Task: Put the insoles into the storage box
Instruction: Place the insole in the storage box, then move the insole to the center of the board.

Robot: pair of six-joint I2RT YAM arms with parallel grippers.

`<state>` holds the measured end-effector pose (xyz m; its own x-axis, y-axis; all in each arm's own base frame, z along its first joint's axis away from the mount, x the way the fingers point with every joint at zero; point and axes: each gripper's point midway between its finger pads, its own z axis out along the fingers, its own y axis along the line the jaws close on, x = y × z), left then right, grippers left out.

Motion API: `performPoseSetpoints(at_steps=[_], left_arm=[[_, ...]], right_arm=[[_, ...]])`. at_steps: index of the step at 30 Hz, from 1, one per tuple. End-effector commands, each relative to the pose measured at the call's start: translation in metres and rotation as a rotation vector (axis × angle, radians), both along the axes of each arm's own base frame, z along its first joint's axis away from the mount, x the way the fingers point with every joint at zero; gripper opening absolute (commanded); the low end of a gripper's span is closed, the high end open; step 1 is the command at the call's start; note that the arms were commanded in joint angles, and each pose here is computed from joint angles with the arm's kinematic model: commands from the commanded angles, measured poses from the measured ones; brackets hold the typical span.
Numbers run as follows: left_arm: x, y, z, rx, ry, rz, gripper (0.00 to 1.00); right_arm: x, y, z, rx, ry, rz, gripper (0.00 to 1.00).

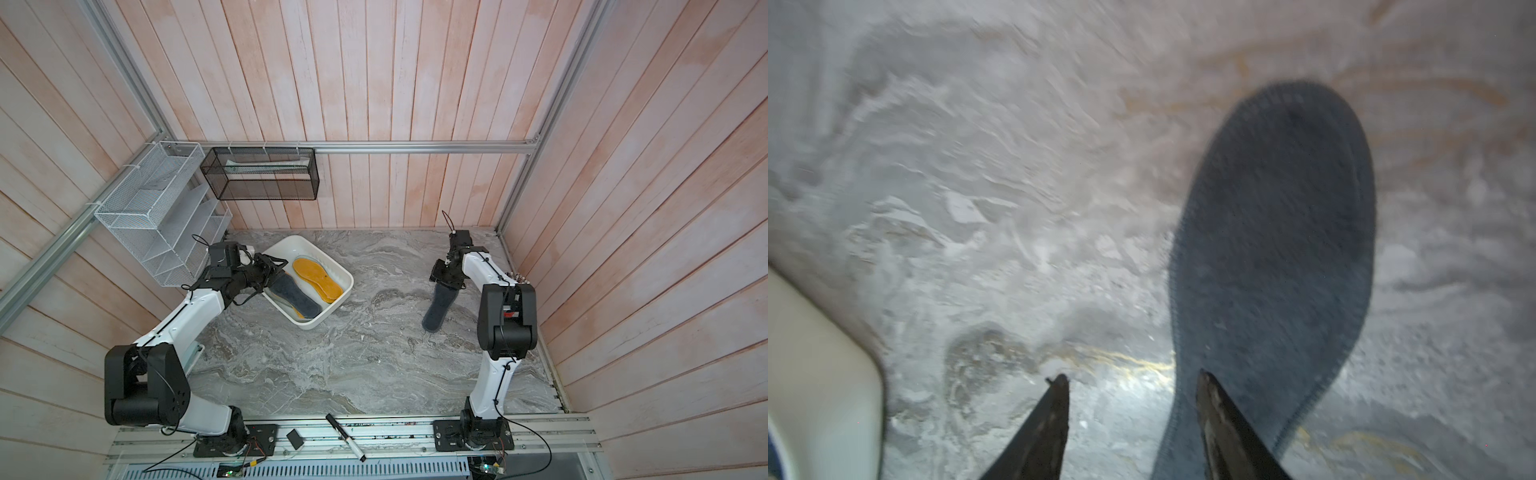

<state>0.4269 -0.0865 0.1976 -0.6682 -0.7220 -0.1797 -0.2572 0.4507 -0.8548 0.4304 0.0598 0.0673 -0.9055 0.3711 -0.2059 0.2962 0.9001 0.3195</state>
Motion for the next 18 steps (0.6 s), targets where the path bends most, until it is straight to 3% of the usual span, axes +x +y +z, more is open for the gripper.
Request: performPoseSetpoints(at_steps=[1,18], left_arm=[[0.008,-0.012,0.025,-0.054,-0.089,-0.028,0.4],[0.018,-0.05,0.012,-0.083,-0.066,-0.115,0.41]], right_arm=[[-0.02,-0.006,0.008,-0.055,0.021,-0.003,0.52],[-0.035,0.005,-0.034,-0.098,0.117,0.056,0.5]])
